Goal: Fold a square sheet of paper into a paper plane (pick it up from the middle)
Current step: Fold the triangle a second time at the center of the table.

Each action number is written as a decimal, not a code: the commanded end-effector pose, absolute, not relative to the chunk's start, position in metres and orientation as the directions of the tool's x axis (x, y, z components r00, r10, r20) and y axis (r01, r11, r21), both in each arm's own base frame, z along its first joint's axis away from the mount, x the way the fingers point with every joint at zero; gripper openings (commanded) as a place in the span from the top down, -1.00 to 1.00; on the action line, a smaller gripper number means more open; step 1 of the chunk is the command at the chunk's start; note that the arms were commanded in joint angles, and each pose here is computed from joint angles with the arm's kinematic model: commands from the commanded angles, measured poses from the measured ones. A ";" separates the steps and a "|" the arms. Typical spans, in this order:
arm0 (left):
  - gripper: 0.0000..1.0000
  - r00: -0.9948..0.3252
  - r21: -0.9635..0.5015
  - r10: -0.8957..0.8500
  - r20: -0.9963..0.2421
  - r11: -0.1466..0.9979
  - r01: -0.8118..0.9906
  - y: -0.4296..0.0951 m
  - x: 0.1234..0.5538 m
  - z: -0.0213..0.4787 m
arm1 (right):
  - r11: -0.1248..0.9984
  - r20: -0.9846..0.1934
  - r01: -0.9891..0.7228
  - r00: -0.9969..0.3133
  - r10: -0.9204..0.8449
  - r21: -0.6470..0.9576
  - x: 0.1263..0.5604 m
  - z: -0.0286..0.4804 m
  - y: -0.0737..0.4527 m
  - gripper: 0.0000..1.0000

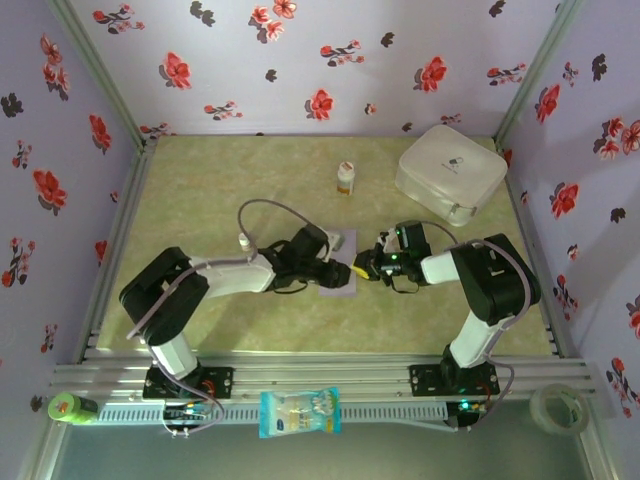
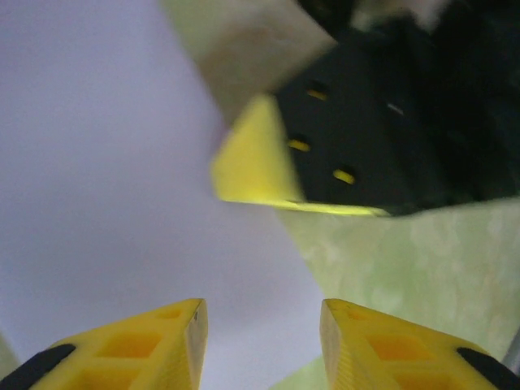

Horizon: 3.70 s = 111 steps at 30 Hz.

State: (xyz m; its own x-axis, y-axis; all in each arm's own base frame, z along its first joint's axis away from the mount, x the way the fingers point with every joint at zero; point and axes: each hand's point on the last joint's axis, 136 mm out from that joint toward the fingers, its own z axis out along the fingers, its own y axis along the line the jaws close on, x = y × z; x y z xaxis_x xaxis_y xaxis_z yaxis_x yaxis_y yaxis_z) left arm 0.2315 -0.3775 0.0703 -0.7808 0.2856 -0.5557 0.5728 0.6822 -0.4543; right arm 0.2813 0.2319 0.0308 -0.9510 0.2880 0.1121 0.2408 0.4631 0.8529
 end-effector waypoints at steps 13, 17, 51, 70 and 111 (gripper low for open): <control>-0.29 -0.371 0.202 0.715 -0.593 0.577 0.791 -0.379 0.203 0.057 | 0.463 0.119 0.259 -0.944 0.309 0.848 0.285 0.037 0.233 0.77; -0.32 -0.333 0.285 0.755 -0.564 0.557 0.780 -0.380 0.205 0.053 | 0.462 0.117 0.258 -0.943 0.312 0.849 0.286 0.038 0.233 0.77; 1.00 -0.413 0.170 0.668 -0.619 0.628 0.759 -0.390 0.215 0.062 | 0.516 0.049 0.254 -0.925 0.376 0.818 0.291 0.045 0.203 0.23; 1.00 -0.710 -0.414 0.374 -0.597 0.614 0.672 -0.403 0.219 0.082 | 0.552 0.004 0.242 -0.918 0.398 0.798 0.250 0.062 0.173 0.66; 1.00 -0.793 -0.413 0.334 -0.510 0.713 0.566 -0.368 0.254 0.043 | 0.822 0.063 0.197 -0.979 0.194 0.535 0.214 -0.005 0.181 0.97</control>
